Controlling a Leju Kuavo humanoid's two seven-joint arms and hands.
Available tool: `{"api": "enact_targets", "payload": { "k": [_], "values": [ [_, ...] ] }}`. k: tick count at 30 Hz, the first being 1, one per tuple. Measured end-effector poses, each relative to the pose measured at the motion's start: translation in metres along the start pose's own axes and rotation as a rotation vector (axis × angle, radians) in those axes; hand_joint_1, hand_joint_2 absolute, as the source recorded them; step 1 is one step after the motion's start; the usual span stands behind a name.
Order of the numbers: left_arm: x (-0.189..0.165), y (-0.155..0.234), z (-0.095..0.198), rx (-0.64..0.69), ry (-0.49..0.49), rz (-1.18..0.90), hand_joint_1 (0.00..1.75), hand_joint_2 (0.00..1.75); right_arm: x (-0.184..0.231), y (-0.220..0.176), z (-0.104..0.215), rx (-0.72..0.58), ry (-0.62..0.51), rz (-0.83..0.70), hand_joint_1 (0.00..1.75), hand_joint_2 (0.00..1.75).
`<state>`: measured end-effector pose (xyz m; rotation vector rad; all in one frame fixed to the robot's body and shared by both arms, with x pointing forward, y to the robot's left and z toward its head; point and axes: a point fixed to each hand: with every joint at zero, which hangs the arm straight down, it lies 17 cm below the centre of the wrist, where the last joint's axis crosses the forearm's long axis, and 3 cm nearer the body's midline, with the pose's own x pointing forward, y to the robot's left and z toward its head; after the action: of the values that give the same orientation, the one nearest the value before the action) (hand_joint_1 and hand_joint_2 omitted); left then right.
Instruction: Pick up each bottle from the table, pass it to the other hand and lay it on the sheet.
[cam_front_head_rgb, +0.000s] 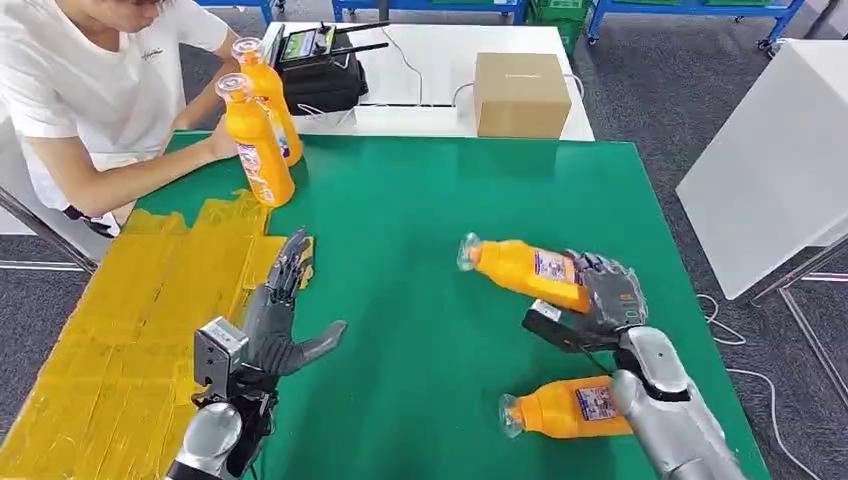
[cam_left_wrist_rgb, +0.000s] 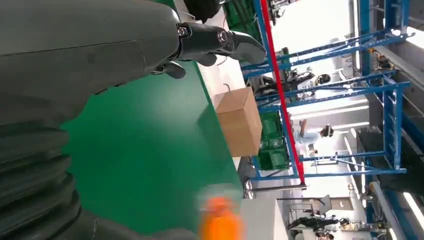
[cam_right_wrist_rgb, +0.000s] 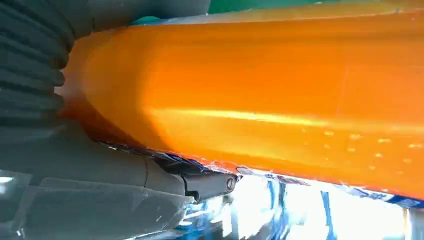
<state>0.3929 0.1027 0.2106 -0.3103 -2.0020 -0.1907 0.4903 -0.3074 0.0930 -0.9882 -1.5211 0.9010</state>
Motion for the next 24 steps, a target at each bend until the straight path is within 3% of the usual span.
{"api": "enact_targets", "payload": {
  "k": [4,9,15,19,24],
  "values": [
    [-0.001,0.0,0.002,0.005,0.004,-0.001,0.0,1.75,0.021,-0.045,-0.003,-0.162,-0.009,-0.164,1.75,1.75],
    [0.0,-0.009,0.002,-0.017,-0.001,-0.005,0.0,1.75,0.047,-0.088,0.015,-0.327,-0.043,-0.627,1.75,1.75],
    [0.003,-0.018,0.001,-0.039,-0.007,-0.001,0.0,1.75,0.065,-0.116,0.03,-0.427,-0.079,-0.793,1.75,1.75],
    [0.006,-0.024,-0.003,-0.057,-0.016,0.003,0.0,1.75,0.089,-0.11,0.03,-0.371,-0.12,-0.947,1.75,1.75],
    [0.011,-0.027,-0.011,-0.066,-0.03,0.026,0.0,1.75,0.151,-0.086,0.033,-0.226,-0.227,-1.142,1.75,1.75]
  ]
}}
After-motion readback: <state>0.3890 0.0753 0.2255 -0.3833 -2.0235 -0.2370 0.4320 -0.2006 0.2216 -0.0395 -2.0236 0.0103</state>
